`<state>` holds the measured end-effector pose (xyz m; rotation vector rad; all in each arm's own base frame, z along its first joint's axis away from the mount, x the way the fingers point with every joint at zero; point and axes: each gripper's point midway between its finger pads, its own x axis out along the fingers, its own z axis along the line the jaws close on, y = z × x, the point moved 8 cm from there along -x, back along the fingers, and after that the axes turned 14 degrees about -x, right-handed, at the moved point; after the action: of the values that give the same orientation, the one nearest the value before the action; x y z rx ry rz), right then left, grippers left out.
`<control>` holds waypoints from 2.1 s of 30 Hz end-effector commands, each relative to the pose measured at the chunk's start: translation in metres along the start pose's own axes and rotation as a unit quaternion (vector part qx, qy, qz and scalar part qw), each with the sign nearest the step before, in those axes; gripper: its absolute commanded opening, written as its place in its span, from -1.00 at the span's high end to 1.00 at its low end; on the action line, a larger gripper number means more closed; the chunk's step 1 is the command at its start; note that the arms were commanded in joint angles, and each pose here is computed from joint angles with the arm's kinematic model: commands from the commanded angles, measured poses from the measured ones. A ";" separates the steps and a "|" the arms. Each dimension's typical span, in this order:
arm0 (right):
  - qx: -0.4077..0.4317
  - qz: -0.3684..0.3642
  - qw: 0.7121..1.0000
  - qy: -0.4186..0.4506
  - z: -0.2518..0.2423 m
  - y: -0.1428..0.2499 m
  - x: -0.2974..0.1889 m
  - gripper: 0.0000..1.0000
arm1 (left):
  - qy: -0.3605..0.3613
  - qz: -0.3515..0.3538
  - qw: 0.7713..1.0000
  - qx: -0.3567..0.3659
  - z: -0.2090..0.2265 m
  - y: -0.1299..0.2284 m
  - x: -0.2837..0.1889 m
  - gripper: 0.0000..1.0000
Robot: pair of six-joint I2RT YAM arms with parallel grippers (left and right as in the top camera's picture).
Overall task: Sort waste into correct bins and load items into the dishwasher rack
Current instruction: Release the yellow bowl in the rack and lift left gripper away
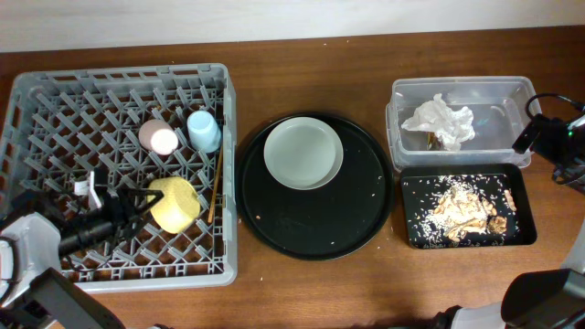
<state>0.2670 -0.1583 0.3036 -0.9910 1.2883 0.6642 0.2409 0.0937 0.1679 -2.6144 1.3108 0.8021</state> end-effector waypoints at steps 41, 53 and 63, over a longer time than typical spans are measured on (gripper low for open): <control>0.002 -0.005 1.000 0.005 -0.002 0.000 -0.004 -0.97 | -0.472 -0.137 0.859 0.141 -0.060 0.037 0.049 0.88; 0.002 -0.005 1.000 0.005 -0.002 0.000 -0.004 -0.98 | -0.409 -0.227 0.870 0.159 -0.144 0.029 0.019 0.74; 0.002 -0.005 1.000 0.005 -0.002 0.000 -0.004 -0.97 | -0.268 -0.127 0.905 0.304 -0.196 0.076 0.114 0.13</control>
<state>0.2669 -0.1583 0.3036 -0.9908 1.2885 0.6645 0.3095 -0.0605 0.2928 -1.8723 0.7495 0.9084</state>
